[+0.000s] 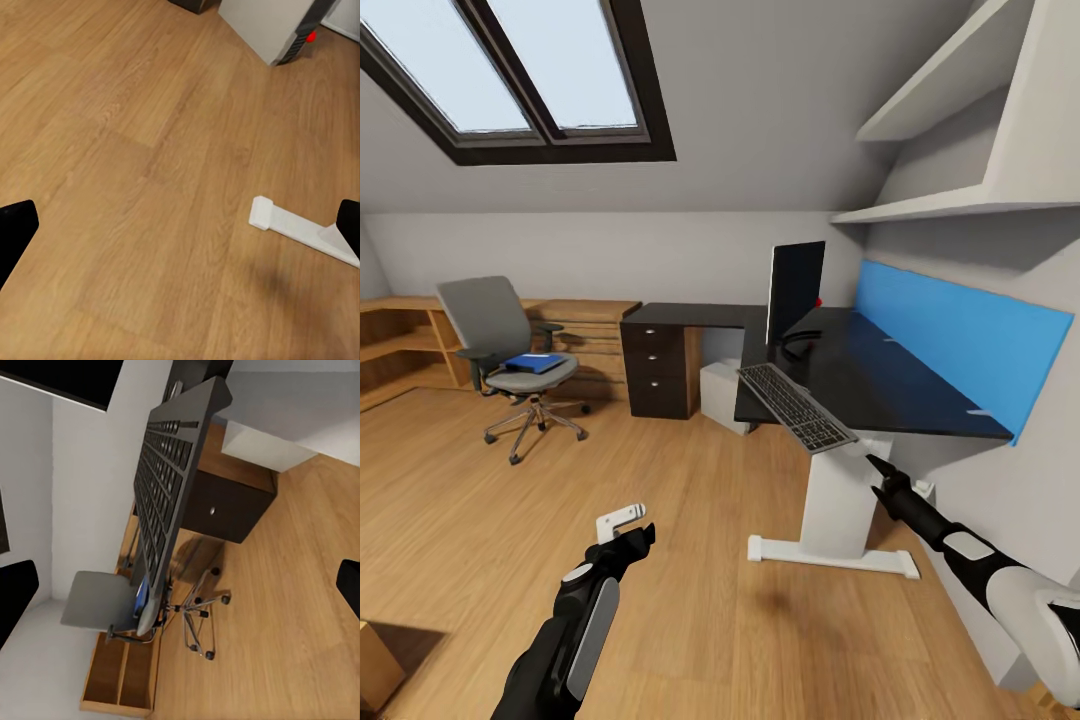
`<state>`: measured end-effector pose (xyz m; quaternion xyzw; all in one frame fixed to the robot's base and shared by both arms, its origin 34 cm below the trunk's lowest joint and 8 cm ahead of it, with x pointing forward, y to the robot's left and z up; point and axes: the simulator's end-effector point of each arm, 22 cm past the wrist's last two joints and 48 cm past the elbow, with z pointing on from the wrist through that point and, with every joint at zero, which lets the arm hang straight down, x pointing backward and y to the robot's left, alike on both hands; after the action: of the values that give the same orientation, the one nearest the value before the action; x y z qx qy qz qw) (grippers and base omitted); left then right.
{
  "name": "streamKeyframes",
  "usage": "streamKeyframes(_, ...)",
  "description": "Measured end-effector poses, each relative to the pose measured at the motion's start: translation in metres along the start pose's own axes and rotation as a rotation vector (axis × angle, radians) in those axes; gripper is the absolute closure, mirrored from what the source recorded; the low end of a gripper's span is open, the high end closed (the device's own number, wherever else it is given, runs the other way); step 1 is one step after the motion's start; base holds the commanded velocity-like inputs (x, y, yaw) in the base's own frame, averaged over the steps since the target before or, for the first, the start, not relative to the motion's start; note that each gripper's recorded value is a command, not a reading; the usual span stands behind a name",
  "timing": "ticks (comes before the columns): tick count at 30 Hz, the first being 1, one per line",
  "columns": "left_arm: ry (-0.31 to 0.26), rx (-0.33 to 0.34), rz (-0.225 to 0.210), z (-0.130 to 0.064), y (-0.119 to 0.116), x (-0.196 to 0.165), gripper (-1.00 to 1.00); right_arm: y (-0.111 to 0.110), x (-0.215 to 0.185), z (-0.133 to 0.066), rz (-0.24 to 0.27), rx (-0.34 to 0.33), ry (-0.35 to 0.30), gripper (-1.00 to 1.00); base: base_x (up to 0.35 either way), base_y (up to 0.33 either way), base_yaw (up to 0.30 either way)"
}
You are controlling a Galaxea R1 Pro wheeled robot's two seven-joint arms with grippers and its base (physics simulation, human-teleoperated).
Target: In the bedroom, organize the workspace by keeping the computer under the desk, ensuring the monitor is on the desk, placing the keyboard on the desk next to the monitor, placing the mouse on the desk next to the keyboard, moving the folder from the swivel chair onto the desk next to the mouse, stacking the notebook on top of the folder with the pen on top of the notebook, and positioning the swivel chair next to the desk.
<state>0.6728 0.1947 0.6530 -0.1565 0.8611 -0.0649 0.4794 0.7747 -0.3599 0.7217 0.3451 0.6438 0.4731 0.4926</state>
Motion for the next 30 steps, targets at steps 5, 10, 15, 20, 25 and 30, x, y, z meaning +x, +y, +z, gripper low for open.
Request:
streamKeyframes(5,0.001,0.003,0.001,0.0002,-0.0004,0.0005,-1.0,-0.0006,0.0008,0.0,0.0,0.002,0.001,-1.0,0.027,0.001,0.0)
streamKeyframes(10,0.0,0.006,0.001,0.0002,-0.0008,0.0004,-1.0,-0.0005,0.0016,0.0001,0.0,0.002,0.002,-1.0,0.168,0.015,0.0)
streamKeyframes(15,0.0,0.005,0.002,0.0002,-0.0006,0.0005,-1.0,-0.0007,0.0017,0.0002,0.0,0.003,0.002,-1.0,0.127,0.021,0.0)
streamKeyframes(20,0.001,0.005,0.003,0.0002,-0.0006,0.001,-1.0,-0.0006,0.0015,0.0001,0.0,0.003,0.002,-1.0,0.239,0.06,0.0)
streamKeyframes(25,0.002,0.004,0.002,0.0004,-0.0002,0.0012,-1.0,-0.0008,0.001,0.0,0.0,0.004,0.002,-1.0,0.161,0.02,0.0)
streamKeyframes(30,0.002,0.004,0.003,0.0005,-0.0003,0.0013,-1.0,-0.001,0.0008,-0.0001,0.0,0.004,0.001,-1.0,0.092,0.012,0.0)
